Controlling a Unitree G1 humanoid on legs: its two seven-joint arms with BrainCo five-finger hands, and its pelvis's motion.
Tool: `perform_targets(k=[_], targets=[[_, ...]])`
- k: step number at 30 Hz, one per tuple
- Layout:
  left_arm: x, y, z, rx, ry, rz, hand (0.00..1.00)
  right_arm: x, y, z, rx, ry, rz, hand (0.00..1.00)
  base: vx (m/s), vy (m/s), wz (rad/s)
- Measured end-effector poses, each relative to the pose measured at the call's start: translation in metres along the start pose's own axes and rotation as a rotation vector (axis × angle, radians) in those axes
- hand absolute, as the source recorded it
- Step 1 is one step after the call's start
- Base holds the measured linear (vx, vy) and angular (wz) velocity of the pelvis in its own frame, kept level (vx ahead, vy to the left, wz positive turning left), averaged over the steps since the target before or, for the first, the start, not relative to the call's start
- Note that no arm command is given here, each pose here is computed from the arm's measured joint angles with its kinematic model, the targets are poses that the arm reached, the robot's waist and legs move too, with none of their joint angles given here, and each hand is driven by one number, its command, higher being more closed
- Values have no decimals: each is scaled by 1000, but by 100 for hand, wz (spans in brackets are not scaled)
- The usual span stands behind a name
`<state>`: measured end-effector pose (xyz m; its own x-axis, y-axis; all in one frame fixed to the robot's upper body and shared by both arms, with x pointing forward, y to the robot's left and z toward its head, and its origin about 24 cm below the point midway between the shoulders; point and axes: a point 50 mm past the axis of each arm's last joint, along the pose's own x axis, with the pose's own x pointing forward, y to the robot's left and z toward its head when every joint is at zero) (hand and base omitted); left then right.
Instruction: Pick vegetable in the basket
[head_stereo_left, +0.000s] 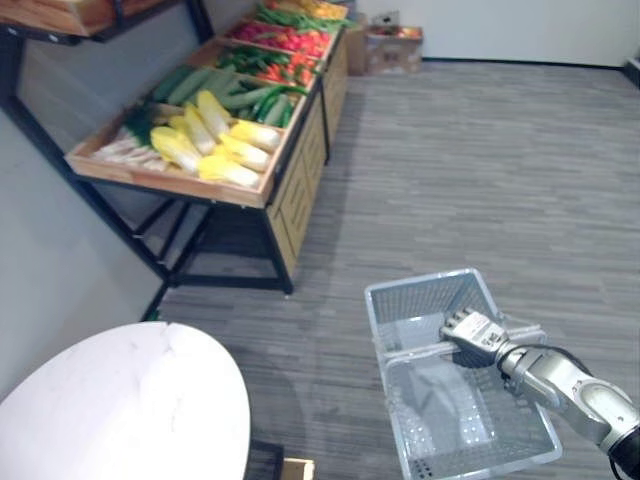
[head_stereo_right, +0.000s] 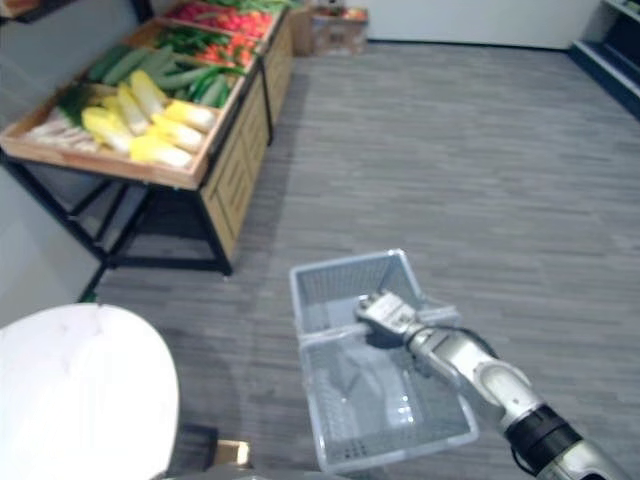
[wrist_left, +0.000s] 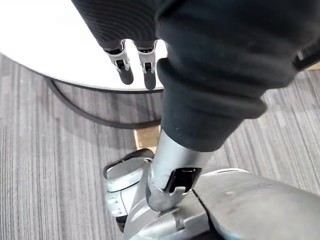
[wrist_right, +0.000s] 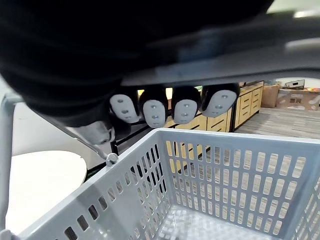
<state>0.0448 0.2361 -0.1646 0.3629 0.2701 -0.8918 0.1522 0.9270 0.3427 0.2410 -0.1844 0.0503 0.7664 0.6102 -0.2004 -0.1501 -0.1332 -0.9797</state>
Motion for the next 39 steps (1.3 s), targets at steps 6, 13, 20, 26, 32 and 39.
perform_targets(k=[6,13,20,26,32,39], targets=[[0,-6,3,-3,-16,-13,0,2,-2,5,36,-39,-11,100,-43,81,-16],[0,-6,5,23,-22,-19,0,-12,11,1,108,55,-3,100,22,44,-19],[4,7,16,91,-52,-4,0,-15,31,-14,227,224,-43,100,139,20,8],[6,11,25,112,-76,9,0,-26,31,-37,249,382,-89,100,404,-193,47],[7,8,36,37,-121,40,0,-40,46,-45,284,474,-51,100,634,-370,40],[6,3,44,-12,-161,52,0,-58,58,-47,312,546,-29,100,532,-152,12]])
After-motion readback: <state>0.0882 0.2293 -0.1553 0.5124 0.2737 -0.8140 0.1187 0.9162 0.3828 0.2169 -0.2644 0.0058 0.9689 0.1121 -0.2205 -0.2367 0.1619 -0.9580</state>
